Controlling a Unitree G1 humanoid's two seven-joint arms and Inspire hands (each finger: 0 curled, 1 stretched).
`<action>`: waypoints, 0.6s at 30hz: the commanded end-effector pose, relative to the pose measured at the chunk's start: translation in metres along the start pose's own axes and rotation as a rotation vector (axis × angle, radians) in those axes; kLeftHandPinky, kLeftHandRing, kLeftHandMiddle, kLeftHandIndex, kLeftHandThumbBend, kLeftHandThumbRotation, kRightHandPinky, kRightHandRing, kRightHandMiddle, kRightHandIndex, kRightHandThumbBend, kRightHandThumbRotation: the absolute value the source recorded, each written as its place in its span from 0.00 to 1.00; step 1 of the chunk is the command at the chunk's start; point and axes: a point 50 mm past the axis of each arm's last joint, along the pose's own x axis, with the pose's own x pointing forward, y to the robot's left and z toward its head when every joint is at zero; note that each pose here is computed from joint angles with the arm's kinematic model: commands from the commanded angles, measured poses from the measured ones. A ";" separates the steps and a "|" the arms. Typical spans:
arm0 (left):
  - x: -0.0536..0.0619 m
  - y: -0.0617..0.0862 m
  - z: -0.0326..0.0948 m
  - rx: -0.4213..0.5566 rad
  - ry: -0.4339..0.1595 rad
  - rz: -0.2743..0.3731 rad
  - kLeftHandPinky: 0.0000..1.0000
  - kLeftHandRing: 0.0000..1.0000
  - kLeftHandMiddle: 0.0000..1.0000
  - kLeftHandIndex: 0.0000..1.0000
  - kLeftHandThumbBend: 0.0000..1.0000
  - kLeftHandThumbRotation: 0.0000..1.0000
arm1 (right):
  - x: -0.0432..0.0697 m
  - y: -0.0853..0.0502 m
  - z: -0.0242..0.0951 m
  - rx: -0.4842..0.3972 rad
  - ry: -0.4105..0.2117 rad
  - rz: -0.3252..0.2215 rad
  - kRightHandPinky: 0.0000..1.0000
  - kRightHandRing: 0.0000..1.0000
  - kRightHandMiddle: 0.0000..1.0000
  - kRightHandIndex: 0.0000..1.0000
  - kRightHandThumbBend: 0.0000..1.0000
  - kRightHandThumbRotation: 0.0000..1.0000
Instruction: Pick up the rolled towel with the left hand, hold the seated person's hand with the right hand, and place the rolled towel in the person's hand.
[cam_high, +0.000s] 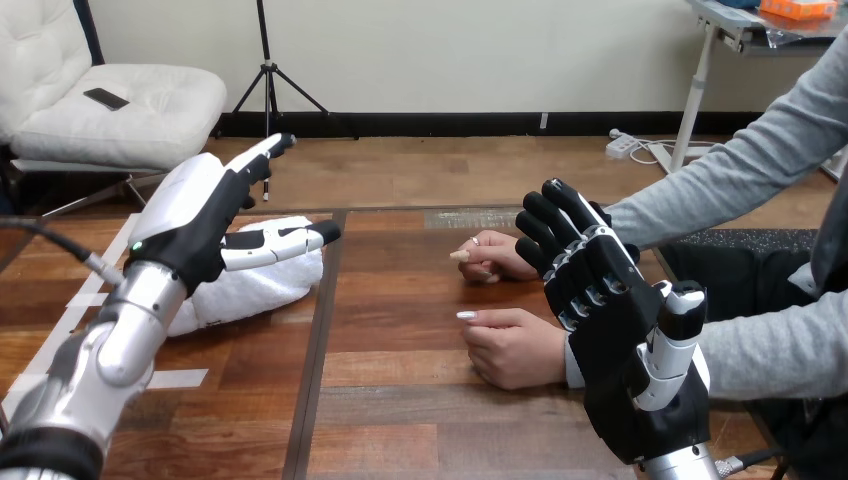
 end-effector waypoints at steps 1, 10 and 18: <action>0.032 0.042 0.019 0.125 -0.032 0.097 0.72 0.86 0.91 0.93 0.74 0.66 | 0.024 0.001 0.016 -0.016 -0.118 0.041 0.98 0.94 0.92 0.91 0.97 1.00; 0.043 0.048 0.018 0.192 0.048 0.061 0.81 0.91 0.93 0.94 0.76 0.68 | 0.025 0.000 0.016 -0.019 -0.121 0.043 1.00 0.95 0.92 0.91 0.97 1.00; 0.050 0.052 0.018 0.249 0.114 0.028 0.87 0.94 0.95 0.95 0.77 0.72 | 0.025 -0.001 0.017 -0.027 -0.124 0.038 1.00 0.94 0.92 0.91 0.97 1.00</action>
